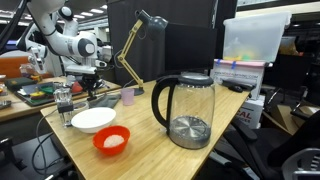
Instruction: Turn on the lamp
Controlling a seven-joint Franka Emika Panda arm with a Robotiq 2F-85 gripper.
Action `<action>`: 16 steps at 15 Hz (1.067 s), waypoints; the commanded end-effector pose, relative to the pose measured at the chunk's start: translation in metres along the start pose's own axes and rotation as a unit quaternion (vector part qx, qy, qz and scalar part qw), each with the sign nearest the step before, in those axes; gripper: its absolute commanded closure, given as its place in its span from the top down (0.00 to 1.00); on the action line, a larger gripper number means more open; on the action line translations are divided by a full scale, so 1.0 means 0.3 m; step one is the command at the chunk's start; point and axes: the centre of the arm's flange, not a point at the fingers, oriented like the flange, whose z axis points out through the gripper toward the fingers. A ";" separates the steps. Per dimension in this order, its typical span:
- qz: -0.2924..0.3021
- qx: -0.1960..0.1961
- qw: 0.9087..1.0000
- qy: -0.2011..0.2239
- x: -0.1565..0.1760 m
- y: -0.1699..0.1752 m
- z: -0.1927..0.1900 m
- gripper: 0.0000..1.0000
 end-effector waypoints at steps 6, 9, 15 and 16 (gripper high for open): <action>0.008 -0.005 1.000 0.007 0.041 0.014 -0.044 0.00; 0.016 -0.011 1.000 0.005 0.032 0.024 -0.051 0.00; 0.042 -0.011 0.999 0.005 0.012 0.045 -0.072 0.00; 0.043 -0.010 0.999 0.003 0.010 0.044 -0.071 0.00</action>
